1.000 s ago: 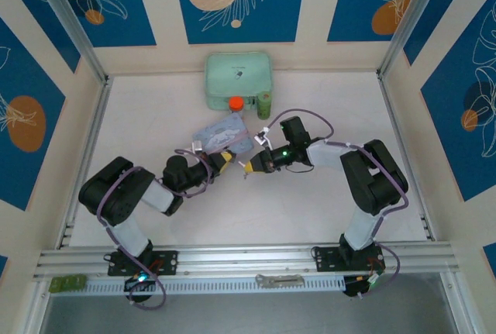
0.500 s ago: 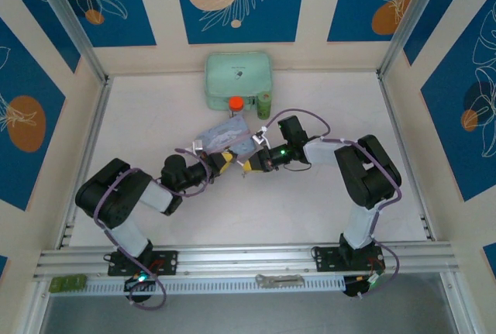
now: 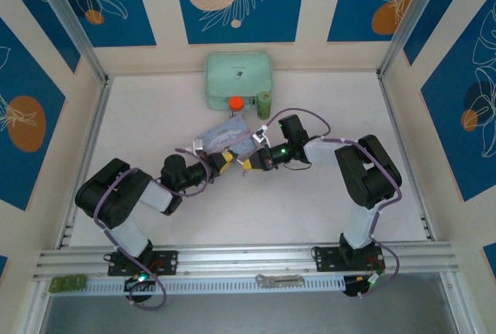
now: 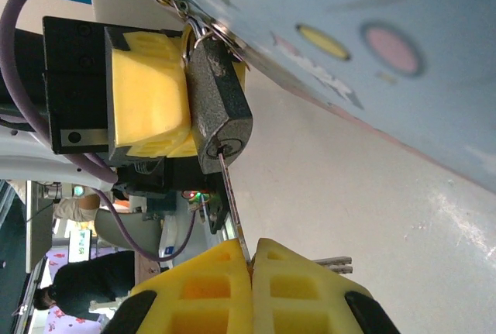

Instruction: Unlock a padlock with a key

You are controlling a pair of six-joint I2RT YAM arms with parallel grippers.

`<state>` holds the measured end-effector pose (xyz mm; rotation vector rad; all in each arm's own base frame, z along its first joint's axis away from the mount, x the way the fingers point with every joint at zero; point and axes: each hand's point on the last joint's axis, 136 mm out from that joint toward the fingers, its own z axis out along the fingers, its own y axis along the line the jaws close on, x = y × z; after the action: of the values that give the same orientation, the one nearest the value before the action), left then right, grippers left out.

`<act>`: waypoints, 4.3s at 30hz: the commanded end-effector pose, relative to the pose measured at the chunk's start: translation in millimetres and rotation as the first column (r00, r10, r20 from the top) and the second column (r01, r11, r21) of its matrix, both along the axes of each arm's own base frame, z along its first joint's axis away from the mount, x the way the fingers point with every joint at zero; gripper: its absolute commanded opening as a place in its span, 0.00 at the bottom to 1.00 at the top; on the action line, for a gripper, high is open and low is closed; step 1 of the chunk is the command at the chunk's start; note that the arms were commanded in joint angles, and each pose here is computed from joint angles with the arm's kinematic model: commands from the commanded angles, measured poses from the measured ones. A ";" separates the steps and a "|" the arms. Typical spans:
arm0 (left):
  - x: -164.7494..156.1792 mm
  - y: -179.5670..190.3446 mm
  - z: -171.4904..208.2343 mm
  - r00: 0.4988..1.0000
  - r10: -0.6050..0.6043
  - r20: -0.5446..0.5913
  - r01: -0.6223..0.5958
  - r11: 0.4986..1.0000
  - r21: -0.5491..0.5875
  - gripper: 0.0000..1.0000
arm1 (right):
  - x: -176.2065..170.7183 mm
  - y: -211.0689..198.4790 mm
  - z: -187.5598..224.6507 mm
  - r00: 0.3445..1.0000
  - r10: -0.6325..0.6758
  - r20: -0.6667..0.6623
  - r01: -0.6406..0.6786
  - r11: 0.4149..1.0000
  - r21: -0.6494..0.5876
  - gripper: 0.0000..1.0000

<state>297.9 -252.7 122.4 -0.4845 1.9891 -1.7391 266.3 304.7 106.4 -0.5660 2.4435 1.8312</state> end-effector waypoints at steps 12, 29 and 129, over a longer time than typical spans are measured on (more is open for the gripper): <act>-10.4 -14.4 42.9 0.980 -0.117 0.162 0.127 0.991 -0.048 0.00 | 1.3 15.0 6.0 0.999 0.032 0.001 -0.032 0.999 -0.001 0.00; -31.0 -25.9 42.9 0.953 -0.249 0.172 0.259 0.965 -0.039 0.00 | 35.0 6.1 27.5 0.994 -0.102 0.047 0.106 0.991 -0.087 0.00; -1.6 -16.7 16.4 0.979 0.179 0.095 -0.179 0.984 -0.011 0.00 | 39.4 -10.8 24.4 0.698 -0.708 0.110 0.711 0.703 0.018 0.00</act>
<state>290.5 -261.9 112.1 -0.5778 1.9210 -1.5555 305.0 289.2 118.4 0.2818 2.2008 1.3474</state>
